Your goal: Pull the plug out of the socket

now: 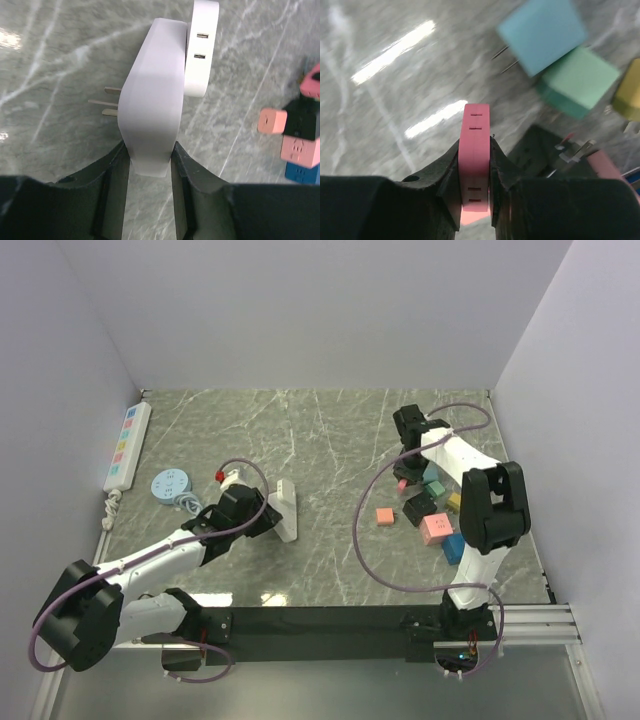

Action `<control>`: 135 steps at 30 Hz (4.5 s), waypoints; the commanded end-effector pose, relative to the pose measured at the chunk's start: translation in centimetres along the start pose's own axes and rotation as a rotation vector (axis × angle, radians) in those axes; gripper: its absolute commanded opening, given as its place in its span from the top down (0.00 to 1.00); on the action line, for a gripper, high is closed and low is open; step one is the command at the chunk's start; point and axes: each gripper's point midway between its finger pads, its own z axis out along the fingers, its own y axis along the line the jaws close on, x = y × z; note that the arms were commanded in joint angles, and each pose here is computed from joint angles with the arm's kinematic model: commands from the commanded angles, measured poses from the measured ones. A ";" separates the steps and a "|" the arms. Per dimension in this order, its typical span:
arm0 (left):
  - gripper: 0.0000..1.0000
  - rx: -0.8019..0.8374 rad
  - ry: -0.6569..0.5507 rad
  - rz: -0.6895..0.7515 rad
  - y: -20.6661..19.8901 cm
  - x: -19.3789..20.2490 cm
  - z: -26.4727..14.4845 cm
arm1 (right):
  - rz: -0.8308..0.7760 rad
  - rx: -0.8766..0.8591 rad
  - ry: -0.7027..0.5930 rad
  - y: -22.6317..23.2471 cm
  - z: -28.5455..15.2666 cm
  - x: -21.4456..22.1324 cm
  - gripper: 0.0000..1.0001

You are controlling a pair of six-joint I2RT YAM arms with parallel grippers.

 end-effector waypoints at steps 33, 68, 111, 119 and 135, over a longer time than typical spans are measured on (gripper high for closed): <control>0.99 0.102 0.046 0.084 -2.3 0.3 -0.9 | -0.414 -0.611 0.122 21.8 -13.6 13.7 0.05; 1.00 0.040 0.028 0.047 -0.8 0.5 -0.4 | -0.433 -0.475 0.211 15.0 -7.8 16.3 0.73; 1.00 0.075 0.057 0.060 -1.6 0.9 -0.1 | -0.193 -1.047 0.362 22.1 -8.3 17.2 0.59; 0.61 0.064 0.053 0.056 -1.5 0.8 0.2 | -0.152 -1.043 0.379 22.4 -8.1 17.2 0.96; 0.54 0.082 -0.042 0.022 -2.5 -1.1 1.0 | -0.084 -1.071 0.525 22.2 -9.9 18.9 1.00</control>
